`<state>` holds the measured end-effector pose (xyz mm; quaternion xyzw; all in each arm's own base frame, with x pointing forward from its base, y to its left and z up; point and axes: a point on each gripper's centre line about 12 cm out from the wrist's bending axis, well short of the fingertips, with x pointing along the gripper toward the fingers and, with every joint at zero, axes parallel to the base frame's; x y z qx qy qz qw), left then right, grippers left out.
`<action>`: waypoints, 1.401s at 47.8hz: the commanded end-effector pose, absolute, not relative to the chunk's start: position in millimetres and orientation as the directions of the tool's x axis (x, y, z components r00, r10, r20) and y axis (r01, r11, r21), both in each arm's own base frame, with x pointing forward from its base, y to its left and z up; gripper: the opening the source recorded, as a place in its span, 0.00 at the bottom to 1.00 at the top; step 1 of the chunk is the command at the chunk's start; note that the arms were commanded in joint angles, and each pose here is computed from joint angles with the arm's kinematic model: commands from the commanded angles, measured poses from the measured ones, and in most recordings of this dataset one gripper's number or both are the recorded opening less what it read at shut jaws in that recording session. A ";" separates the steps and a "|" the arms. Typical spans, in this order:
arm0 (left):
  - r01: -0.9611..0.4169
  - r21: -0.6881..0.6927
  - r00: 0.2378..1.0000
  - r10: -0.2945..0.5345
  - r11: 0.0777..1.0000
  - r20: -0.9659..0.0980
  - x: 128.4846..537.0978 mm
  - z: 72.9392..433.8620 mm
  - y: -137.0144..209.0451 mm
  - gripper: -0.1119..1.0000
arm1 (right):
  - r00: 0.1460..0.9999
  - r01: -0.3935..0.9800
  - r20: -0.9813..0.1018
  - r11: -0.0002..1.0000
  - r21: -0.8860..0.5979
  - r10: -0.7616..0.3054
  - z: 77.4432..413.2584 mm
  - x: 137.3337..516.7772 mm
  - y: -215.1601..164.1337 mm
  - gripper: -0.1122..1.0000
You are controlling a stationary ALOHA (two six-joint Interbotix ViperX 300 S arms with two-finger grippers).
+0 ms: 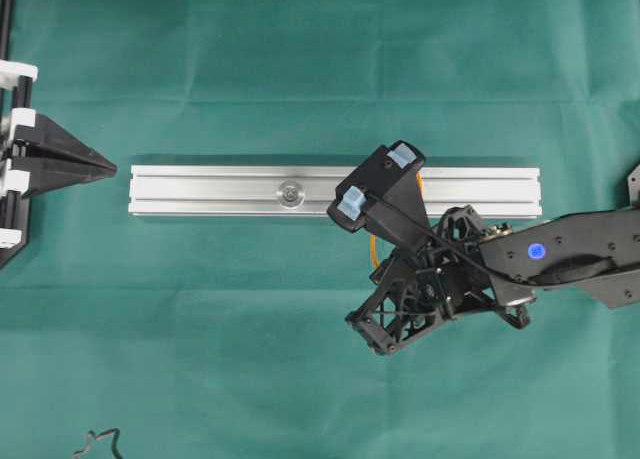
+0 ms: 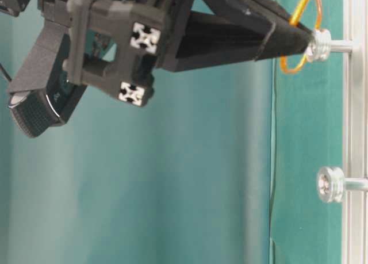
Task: Hook the rubber onto the shaft.
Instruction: 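Rotate the right gripper and pull the ring toward the left-hand knob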
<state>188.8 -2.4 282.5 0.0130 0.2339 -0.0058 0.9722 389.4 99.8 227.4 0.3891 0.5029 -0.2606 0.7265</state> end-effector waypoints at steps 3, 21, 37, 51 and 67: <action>0.021 0.027 0.903 -0.007 0.999 -0.429 192.1 294.7 -2.9 0.10 | 0.399 0.758 -0.917 0.554 0.346 0.027 242.2 393.8 101.4 0.16; 0.021 0.027 0.903 -0.007 0.999 -0.429 192.1 294.7 -2.9 0.10 | 0.425 0.764 -0.905 0.528 0.371 0.020 248.5 415.4 93.8 0.16; 0.020 0.026 0.903 -0.007 0.999 -0.429 192.1 294.7 -2.9 0.10 | 0.441 0.780 -0.898 0.496 0.381 -0.004 249.1 438.4 77.6 0.16; 0.020 0.026 0.903 -0.007 0.999 -0.429 192.1 294.7 -2.9 0.10 | 0.449 0.786 -0.893 0.489 0.379 -0.029 247.9 447.3 66.2 0.16; 0.020 0.026 0.903 -0.007 0.999 -0.429 192.1 294.7 -2.9 0.10 | 0.453 0.793 -0.890 0.480 0.375 -0.053 244.9 454.6 52.6 0.16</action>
